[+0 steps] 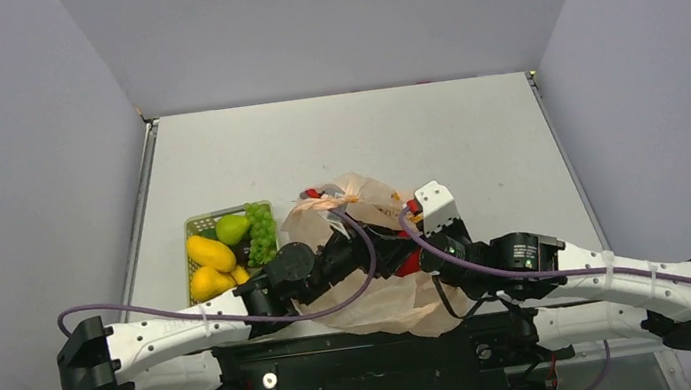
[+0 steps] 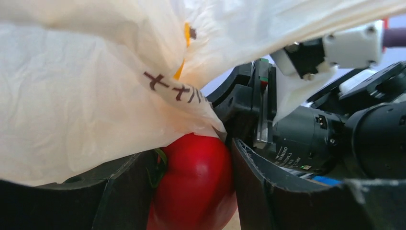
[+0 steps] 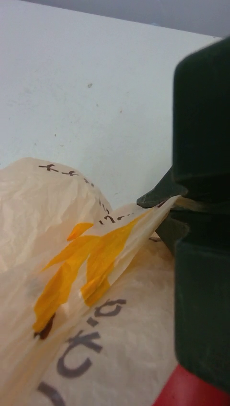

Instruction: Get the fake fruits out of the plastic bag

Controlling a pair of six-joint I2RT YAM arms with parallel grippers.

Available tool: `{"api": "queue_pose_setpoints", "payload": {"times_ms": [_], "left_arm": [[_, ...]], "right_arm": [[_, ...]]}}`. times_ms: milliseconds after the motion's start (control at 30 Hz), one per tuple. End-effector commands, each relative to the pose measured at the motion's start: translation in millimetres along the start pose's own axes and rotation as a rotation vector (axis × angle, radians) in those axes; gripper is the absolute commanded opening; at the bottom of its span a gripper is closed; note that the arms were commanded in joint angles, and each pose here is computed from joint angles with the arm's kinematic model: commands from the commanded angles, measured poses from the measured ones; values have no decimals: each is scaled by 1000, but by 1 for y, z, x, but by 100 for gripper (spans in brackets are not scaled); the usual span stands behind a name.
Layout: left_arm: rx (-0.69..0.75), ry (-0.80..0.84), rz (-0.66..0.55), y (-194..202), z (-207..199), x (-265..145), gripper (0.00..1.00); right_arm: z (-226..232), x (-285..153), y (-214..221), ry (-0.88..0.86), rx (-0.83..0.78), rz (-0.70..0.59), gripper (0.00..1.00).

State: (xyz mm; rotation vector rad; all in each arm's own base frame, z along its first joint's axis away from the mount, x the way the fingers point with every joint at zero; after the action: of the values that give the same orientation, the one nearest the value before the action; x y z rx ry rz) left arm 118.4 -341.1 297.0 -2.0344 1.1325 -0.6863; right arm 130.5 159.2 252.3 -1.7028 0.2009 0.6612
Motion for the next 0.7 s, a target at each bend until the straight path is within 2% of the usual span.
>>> {"api": "queue_pose_setpoints", "payload": {"times_ms": [0,133,233,267,433,567,667], "left_arm": [[224,-61,-40,-27,-20,-9,0],[257,-169,-62,-12,13,-20,0],[237,-181,-148,-3,32,-23,0],[251,-219,-123,13,52,-25,0],[287,-305,-154,38,105,-25,0],[347,-379,-116,54,134,-13,0],[359,-414,-76,68,146,-5,0]], "right_arm": [[-1,4,3,25,43,-21,0],[-28,3,5,230,14,-43,0],[-30,2,1,267,28,-48,0],[-30,3,2,276,27,-44,0],[-39,5,-5,365,22,-58,0],[-35,6,-9,358,11,-58,0],[-23,11,1,273,-35,17,0]]}}
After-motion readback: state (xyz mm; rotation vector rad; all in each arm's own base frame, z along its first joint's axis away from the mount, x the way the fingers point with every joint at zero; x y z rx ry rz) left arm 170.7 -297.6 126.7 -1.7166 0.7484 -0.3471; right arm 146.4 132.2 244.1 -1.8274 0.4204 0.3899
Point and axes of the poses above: each gripper's point midway between its finger pads, its own x axis out along the fingers, its own z axis along the line the jaws close on, y = z × x, the point moved 5 cm from there along -x, back along the fingers, and after that the axes turned 7 degrees about x, right-handed, at the moved point
